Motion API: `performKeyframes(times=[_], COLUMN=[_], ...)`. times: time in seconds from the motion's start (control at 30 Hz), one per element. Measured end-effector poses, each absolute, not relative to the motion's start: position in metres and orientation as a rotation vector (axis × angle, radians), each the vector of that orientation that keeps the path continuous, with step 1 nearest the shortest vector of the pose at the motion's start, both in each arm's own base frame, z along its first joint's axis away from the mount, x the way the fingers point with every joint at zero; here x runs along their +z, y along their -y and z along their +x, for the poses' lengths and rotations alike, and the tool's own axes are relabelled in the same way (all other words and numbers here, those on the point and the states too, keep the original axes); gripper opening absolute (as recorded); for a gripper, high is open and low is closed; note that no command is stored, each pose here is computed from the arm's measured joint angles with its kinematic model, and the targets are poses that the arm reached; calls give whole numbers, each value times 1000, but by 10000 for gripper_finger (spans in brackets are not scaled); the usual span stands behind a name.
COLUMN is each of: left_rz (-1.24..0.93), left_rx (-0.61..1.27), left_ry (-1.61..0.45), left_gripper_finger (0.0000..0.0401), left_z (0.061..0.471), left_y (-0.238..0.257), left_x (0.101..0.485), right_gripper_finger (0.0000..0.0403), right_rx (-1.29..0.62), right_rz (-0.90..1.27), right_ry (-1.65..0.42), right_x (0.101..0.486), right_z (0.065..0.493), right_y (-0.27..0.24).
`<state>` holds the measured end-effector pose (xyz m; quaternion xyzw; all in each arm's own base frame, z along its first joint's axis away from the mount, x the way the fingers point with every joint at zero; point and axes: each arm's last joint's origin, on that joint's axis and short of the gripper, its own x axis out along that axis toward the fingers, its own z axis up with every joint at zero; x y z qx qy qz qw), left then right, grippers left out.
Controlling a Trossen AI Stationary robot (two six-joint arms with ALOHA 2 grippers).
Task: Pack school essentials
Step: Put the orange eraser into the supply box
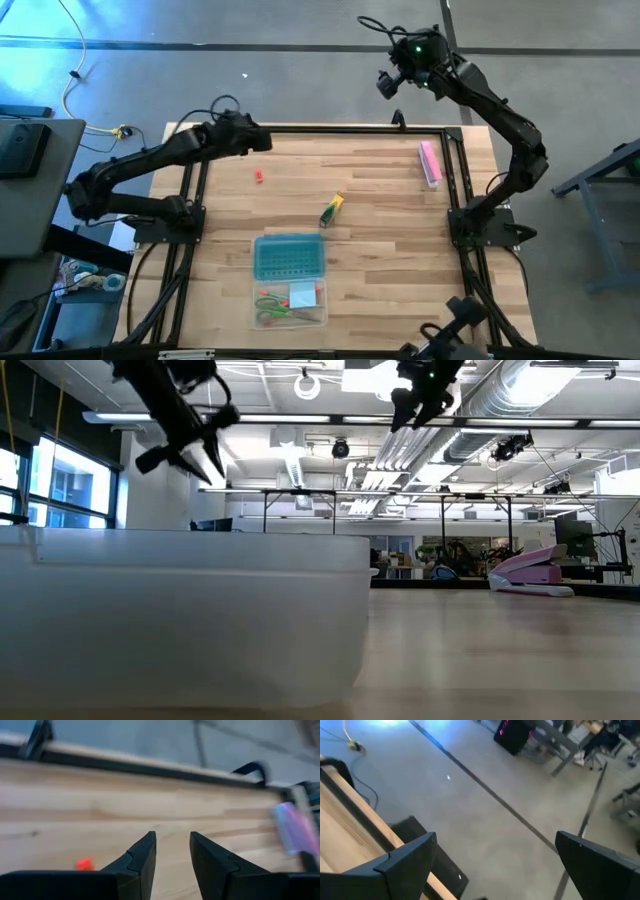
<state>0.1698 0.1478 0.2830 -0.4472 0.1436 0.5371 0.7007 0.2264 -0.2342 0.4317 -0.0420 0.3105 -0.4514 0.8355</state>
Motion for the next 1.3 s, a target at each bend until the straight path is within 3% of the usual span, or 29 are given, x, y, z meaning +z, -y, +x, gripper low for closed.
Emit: performKeyframes(times=[0.43, 0.8, 1.3], left_rz=[-1146, -1209, -1335], left_rx=[1327, 1417, 1437], left_ry=[-634, -766, -880], left_gripper_finger=[110, 113, 166], left_z=[198, 193, 196], left_y=[-169, -176, -183], left_x=[215, 194, 167], right_gripper_finger=[399, 399, 399], right_rx=[-985, -986, -970], right_rz=[-48, -42, -15], right_ry=[-725, -723, -704], right_x=[426, 426, 426], right_z=[213, 213, 214], right_y=[242, 242, 242])
